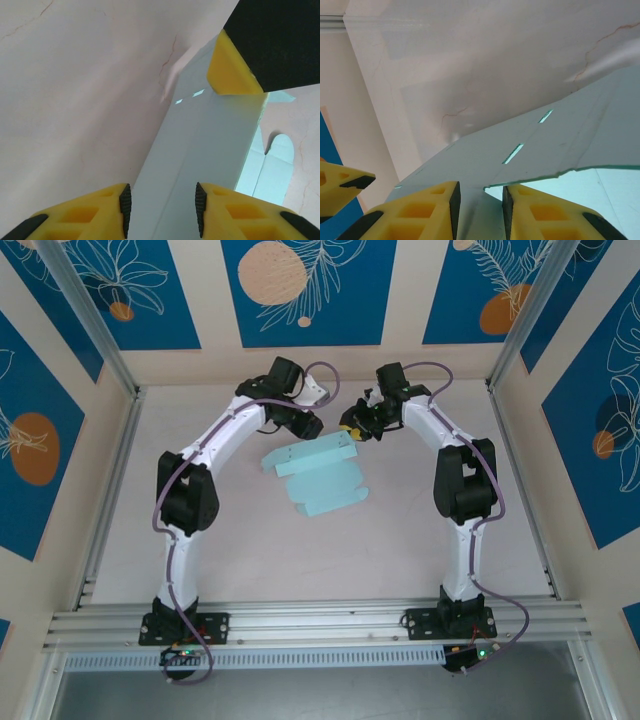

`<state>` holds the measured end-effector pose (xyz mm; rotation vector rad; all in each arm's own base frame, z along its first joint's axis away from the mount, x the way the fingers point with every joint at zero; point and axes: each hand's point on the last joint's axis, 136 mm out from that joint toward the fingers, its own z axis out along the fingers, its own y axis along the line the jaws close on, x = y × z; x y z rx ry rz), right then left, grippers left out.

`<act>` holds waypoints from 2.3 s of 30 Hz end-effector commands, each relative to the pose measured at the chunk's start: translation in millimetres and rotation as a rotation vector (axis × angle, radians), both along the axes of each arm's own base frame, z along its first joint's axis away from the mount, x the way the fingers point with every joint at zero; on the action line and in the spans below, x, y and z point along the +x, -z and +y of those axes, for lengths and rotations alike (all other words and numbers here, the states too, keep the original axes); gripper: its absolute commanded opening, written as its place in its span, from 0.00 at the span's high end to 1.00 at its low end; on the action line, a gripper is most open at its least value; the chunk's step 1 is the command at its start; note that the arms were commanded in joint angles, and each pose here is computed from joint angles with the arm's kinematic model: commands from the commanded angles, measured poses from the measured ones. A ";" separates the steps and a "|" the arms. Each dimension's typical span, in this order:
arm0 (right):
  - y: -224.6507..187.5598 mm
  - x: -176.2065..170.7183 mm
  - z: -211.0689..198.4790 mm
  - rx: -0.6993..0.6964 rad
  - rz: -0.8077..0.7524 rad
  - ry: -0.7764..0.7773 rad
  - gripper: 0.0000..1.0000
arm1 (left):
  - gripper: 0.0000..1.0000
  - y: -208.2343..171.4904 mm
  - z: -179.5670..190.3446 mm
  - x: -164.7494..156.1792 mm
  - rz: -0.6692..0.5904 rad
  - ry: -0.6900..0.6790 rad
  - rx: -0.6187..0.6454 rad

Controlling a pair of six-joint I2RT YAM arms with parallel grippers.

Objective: Fold the paper box

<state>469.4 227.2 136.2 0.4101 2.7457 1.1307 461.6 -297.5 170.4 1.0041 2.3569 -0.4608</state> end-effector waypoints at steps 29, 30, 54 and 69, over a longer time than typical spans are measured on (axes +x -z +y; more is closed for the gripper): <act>1.7 -3.1 15.1 0.030 0.020 -0.036 0.68 | 0.53 30.2 -3.0 -15.0 -0.009 0.126 0.047; 1.5 -2.9 15.3 0.032 0.019 -0.037 0.68 | 0.53 32.0 -2.4 -13.6 -0.010 0.123 0.054; 13.8 -16.1 23.8 0.018 0.018 -0.128 0.51 | 0.54 45.0 0.5 -1.7 0.009 0.105 0.114; 22.7 -17.7 23.3 -0.001 0.024 -0.135 0.69 | 0.53 35.4 -10.0 -8.7 0.018 0.162 0.050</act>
